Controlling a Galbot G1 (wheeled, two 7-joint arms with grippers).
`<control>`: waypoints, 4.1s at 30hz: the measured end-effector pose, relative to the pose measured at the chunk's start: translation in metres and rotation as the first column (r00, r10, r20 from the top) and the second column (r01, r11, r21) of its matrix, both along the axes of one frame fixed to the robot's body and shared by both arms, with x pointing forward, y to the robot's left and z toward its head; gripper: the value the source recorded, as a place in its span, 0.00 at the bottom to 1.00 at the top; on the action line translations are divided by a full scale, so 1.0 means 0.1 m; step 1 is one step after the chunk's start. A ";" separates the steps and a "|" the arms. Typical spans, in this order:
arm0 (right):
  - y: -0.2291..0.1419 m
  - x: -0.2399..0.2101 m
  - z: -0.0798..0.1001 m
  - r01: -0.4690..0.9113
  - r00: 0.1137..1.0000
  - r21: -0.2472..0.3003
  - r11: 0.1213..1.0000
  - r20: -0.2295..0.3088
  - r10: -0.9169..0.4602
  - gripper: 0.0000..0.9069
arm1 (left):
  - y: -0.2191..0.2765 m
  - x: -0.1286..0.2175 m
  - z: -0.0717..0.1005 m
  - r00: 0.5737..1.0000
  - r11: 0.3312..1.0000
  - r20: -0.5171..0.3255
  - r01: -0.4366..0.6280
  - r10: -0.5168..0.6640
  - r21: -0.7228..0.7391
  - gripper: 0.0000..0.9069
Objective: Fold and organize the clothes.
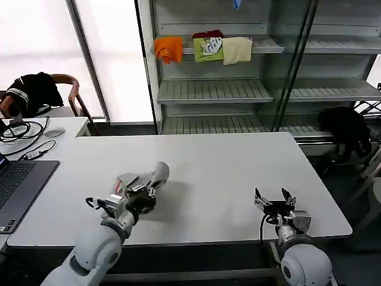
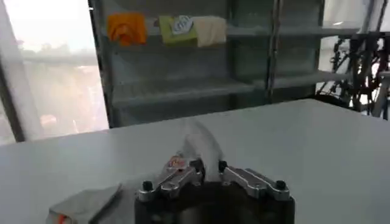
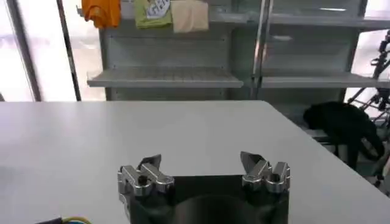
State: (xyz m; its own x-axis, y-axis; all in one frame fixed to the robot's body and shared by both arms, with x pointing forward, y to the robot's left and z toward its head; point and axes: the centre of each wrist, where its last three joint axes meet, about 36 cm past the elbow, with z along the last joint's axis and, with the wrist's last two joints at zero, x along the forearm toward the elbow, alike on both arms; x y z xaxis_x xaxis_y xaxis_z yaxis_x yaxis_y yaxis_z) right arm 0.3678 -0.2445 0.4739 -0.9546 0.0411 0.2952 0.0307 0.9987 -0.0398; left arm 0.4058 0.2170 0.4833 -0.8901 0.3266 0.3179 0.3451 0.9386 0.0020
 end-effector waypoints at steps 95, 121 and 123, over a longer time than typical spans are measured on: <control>1.11 1.03 -0.22 -0.210 0.945 0.328 0.921 -0.175 0.277 0.00 | 0.65 0.03 0.15 0.931 0.932 0.078 -0.360 0.356 0.050 1.00; 0.07 1.42 -0.17 -0.123 0.985 -0.005 0.992 -0.122 0.122 1.00 | 0.53 -0.02 0.11 0.937 0.938 0.064 -0.346 0.344 0.023 1.00; 0.07 1.39 -0.12 -0.119 0.988 -0.012 0.993 -0.103 0.117 1.00 | 0.51 -0.04 0.11 0.938 0.939 0.063 -0.343 0.342 0.019 1.00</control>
State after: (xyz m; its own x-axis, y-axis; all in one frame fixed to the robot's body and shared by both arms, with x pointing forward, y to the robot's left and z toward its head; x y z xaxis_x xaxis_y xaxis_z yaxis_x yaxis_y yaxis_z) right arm 0.5065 -0.2378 0.4615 -0.9181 -0.0634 0.3913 -0.0921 0.9942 -0.0550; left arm 0.4022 0.2684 0.4946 -0.9634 -0.0100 0.2678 0.0012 0.9991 0.0417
